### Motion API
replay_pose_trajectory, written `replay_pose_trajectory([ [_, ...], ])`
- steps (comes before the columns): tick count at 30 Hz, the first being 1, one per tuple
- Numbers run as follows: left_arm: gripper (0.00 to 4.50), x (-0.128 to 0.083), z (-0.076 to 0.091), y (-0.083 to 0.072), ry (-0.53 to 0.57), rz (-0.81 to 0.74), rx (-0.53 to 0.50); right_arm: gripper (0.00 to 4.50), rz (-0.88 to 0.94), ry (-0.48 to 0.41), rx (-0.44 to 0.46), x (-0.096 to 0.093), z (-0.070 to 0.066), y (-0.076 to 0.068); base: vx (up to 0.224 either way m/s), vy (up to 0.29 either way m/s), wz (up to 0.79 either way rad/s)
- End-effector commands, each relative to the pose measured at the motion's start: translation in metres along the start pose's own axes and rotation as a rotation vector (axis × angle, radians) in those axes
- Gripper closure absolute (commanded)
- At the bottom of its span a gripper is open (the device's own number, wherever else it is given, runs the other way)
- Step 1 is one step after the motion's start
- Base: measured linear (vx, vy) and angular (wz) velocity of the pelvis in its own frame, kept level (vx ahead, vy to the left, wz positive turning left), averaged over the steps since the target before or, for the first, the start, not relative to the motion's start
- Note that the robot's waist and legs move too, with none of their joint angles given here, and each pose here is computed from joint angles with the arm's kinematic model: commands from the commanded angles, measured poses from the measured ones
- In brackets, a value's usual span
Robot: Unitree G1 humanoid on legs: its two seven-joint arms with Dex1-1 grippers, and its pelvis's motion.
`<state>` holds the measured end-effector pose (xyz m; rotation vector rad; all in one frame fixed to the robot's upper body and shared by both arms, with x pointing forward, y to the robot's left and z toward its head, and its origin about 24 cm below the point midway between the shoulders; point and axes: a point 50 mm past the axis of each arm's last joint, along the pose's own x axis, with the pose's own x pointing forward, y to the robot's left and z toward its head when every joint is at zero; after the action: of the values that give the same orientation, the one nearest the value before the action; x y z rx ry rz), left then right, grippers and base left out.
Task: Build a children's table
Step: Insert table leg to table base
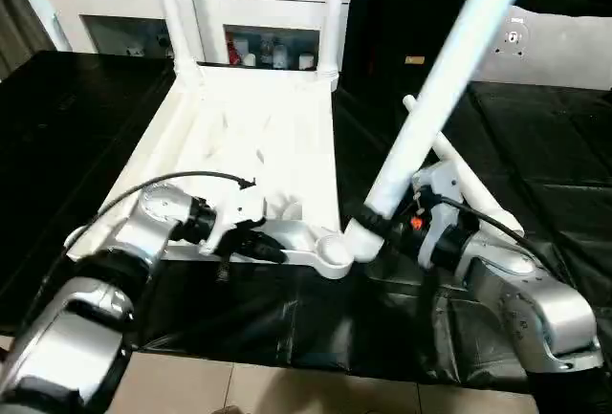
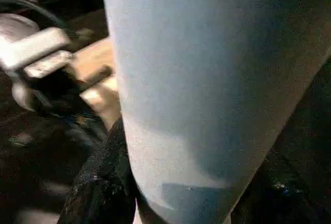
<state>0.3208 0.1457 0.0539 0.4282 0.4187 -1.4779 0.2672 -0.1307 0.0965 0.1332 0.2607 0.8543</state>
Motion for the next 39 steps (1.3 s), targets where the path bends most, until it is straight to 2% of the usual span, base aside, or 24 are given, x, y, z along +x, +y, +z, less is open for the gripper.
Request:
replay_pose_trajectory([
  [1, 4.50, 0.011, 0.017, -0.004, -0.096, -0.009, 0.019, 2.61, 0.035, -0.011, -0.032, 0.000, 0.010, 0.001, 0.000, 0.000, 0.00],
  [6, 4.50, 0.016, 0.014, -0.008, -0.052, -0.007, 0.070, 2.61, 0.036, 0.036, -0.057, 0.003, 0.007, -0.005, 0.000, 0.000, 0.00],
  [12, 4.50, 0.008, 0.008, -0.008, 0.014, 0.031, 0.062, 2.61, 0.055, 0.134, -0.106, 0.004, 0.002, -0.009, 0.000, 0.000, 0.00],
  [20, 4.50, 0.005, 0.009, -0.007, 0.035, 0.014, 0.065, 2.61, 0.056, 0.152, -0.112, 0.005, -0.003, -0.010, 0.000, 0.000, 0.00],
  [29, 4.50, 0.005, 0.015, -0.008, 0.031, -0.024, 0.084, 2.61, -0.002, 0.063, 0.013, 0.014, -0.013, -0.020, 0.000, 0.000, 0.00],
  [39, 4.50, 0.002, 0.016, -0.005, 0.020, 0.003, 0.067, 2.61, -0.020, -0.004, 0.202, 0.000, -0.037, -0.025, 0.000, 0.000, 0.00],
])
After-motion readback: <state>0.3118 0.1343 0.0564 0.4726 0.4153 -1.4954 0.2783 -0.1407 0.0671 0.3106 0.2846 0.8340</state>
